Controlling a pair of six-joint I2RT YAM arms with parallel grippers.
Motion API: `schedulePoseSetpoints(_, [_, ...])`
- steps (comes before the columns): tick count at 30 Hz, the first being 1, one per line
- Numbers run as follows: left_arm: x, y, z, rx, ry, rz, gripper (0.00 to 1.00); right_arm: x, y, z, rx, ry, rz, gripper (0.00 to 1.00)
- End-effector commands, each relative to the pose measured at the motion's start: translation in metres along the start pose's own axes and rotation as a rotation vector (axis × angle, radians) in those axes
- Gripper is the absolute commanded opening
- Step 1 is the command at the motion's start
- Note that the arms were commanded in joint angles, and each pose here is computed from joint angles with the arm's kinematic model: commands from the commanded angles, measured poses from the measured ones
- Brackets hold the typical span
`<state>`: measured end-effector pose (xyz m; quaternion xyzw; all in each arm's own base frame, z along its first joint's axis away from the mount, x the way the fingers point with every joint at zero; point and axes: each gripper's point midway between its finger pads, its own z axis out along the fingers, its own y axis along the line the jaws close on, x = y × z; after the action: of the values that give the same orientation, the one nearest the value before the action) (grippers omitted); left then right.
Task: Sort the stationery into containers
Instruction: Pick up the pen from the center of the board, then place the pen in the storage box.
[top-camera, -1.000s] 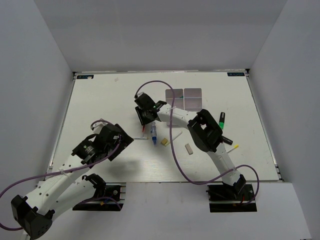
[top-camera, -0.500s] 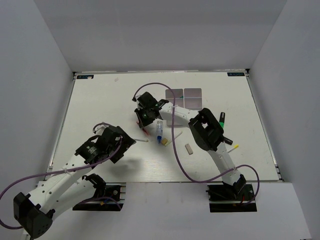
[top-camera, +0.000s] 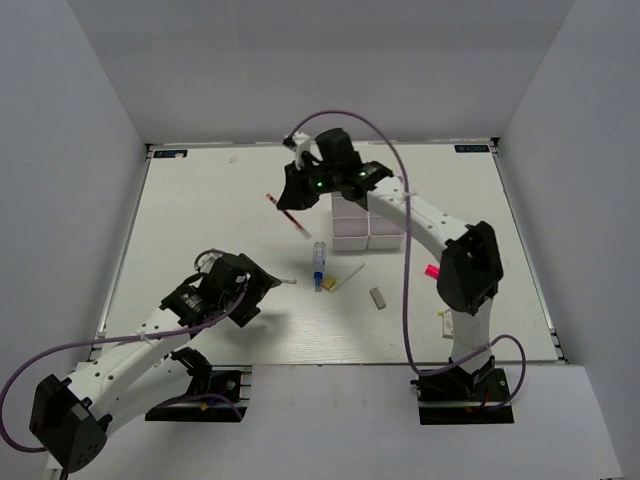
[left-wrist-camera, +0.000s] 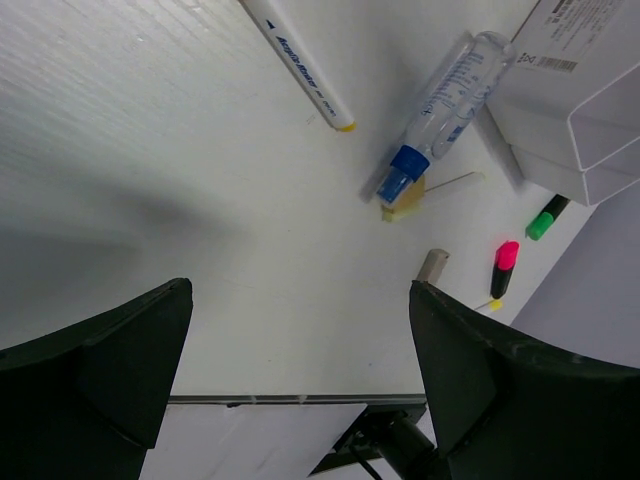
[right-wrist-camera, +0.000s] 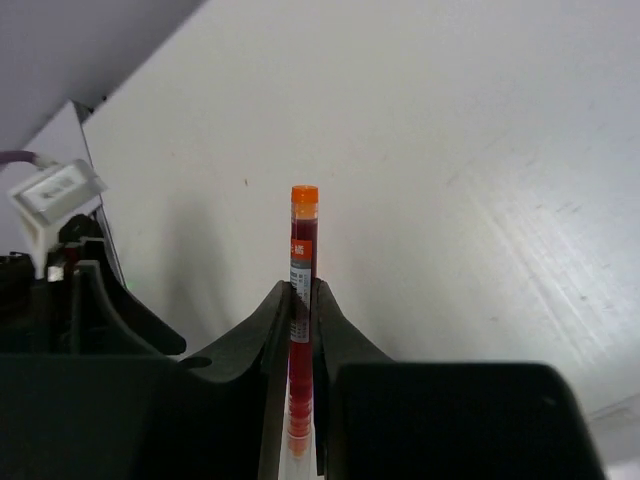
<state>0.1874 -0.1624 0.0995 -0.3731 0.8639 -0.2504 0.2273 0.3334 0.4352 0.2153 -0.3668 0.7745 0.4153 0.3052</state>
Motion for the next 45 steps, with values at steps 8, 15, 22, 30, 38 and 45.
schedulePoseSetpoints(8, [0.000,-0.012,0.015,0.031,0.001,-0.029,0.98,-0.060,-0.032,-0.080,-0.095,-0.240,-0.223,0.00])
schedulePoseSetpoints(15, [0.001,-0.011,0.019,0.022,0.002,-0.028,0.98,-0.068,-0.077,-0.100,-0.225,-0.329,-0.418,0.00])
schedulePoseSetpoints(22, [0.002,-0.003,0.019,0.001,0.005,-0.025,0.98,-0.069,-0.108,-0.103,-0.306,-0.367,-0.475,0.00])
schedulePoseSetpoints(30, [0.003,0.001,0.019,-0.010,0.007,-0.032,0.98,-0.067,-0.149,-0.103,-0.264,-0.405,-0.505,0.00])
schedulePoseSetpoints(38, [0.003,-0.002,0.023,-0.013,0.007,-0.041,1.00,-0.046,-0.170,-0.100,-0.251,-0.389,-0.470,0.21])
schedulePoseSetpoints(45, [-0.003,-0.018,0.027,-0.040,-0.012,-0.058,1.00,-0.024,-0.183,-0.105,-0.199,-0.356,-0.454,0.53])
